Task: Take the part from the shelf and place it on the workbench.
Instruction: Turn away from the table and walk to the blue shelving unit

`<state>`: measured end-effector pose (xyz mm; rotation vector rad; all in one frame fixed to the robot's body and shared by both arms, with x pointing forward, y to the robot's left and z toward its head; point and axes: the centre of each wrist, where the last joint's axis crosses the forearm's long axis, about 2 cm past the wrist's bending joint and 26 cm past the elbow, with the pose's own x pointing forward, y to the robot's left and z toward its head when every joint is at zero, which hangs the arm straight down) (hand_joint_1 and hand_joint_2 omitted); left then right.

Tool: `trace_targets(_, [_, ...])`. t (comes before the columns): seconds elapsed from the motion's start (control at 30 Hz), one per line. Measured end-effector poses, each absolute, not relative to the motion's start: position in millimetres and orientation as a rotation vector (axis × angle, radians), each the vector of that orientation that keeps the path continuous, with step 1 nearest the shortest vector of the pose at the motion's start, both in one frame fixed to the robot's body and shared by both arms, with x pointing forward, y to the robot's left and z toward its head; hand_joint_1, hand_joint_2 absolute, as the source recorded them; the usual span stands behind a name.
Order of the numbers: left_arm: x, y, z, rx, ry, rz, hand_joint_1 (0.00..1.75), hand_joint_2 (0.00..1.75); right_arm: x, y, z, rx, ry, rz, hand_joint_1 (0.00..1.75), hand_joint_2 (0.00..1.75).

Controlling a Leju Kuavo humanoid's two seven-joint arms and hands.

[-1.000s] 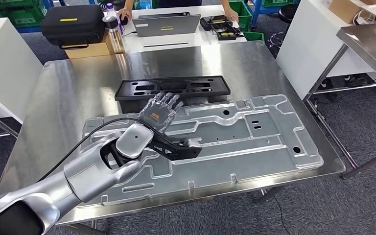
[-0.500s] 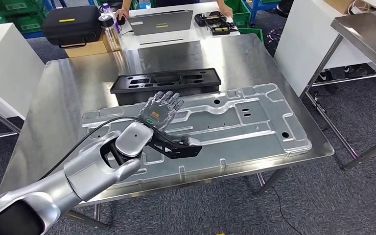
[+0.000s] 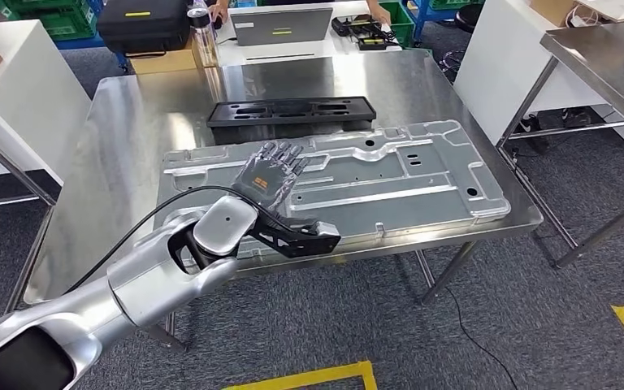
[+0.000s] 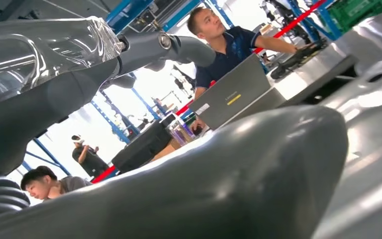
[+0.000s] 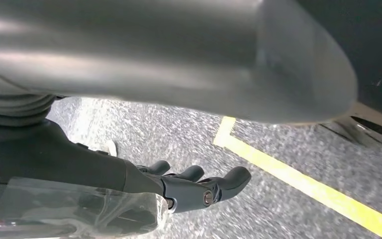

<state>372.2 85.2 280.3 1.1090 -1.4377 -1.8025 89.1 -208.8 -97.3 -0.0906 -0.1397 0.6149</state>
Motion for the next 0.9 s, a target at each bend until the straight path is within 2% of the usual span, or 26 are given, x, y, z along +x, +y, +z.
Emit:
trace_targets(0.87, [369, 74, 292, 1.078, -1.475, -1.816, 0.00, 0.00, 90, -211, -98, -0.086, -0.149, 0.604, 0.00, 0.00])
trace_targets(0.9, [369, 73, 292, 1.076, -1.476, -1.817, 0.00, 0.00, 89, -212, -98, -0.087, -0.146, 0.602, 0.00, 0.44])
